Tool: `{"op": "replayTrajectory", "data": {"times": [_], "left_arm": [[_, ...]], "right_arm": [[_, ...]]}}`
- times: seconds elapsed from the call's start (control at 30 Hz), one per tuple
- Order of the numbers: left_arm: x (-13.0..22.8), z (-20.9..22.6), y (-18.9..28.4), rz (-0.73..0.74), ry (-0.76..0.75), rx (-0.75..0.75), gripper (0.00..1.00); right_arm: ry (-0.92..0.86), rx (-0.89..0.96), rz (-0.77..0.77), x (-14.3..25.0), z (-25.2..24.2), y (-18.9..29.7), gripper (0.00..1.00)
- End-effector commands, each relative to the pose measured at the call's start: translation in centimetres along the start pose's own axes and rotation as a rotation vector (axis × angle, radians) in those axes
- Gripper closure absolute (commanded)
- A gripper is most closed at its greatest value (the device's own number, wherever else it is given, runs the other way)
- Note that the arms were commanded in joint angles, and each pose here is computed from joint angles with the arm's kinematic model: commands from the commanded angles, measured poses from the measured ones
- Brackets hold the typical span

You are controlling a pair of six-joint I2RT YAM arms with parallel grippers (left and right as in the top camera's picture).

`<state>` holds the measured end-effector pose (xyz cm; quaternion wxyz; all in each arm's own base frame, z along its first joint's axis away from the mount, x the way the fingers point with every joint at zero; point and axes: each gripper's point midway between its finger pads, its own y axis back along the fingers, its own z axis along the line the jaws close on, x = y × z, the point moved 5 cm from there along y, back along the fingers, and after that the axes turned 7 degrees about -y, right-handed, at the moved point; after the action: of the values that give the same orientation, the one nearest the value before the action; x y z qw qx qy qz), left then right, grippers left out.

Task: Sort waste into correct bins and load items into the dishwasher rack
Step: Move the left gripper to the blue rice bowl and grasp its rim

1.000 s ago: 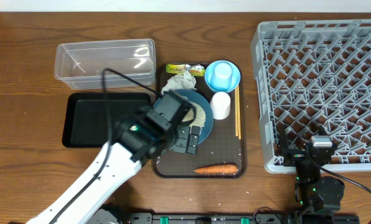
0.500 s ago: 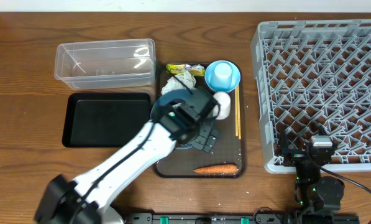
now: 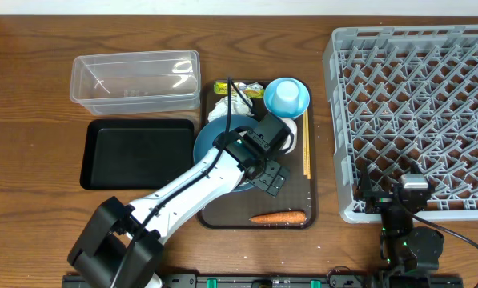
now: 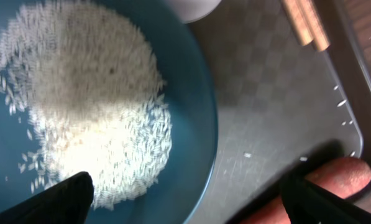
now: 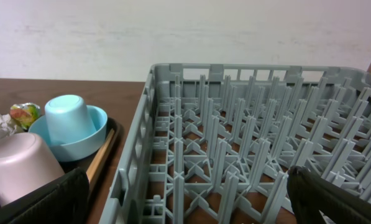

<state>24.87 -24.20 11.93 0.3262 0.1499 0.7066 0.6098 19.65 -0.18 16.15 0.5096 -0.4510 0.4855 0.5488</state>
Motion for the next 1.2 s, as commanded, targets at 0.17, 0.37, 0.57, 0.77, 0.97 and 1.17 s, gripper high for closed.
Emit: {"op": "replayTrajectory", "data": {"times": [0.17, 0.37, 0.57, 0.77, 0.97, 1.17], "left_arm": [[0.2, 0.0, -2.6, 0.066, -0.042, 0.000, 0.02], [0.6, 0.0, -4.4, 0.107, -0.041, -0.003, 0.04], [0.6, 0.0, -5.0, 0.113, -0.043, -0.003, 0.18], [0.8, -0.7, -5.5, 0.122, -0.075, -0.027, 0.31], [0.8, -1.2, -5.4, 0.115, -0.125, -0.114, 0.45], [0.8, -1.2, -5.4, 0.112, -0.136, -0.138, 0.58]], "right_arm": [[-0.018, 0.006, -0.002, 0.1, -0.1, 0.0, 0.01], [-0.018, 0.006, -0.002, 0.1, -0.1, 0.0, 0.01], [-0.018, 0.006, -0.002, 0.1, -0.1, 0.0, 0.01], [-0.018, 0.006, -0.002, 0.1, -0.1, 0.0, 0.01], [-0.018, 0.006, -0.002, 0.1, -0.1, 0.0, 0.01], [-0.018, 0.006, -0.002, 0.1, -0.1, 0.0, 0.01]]}}
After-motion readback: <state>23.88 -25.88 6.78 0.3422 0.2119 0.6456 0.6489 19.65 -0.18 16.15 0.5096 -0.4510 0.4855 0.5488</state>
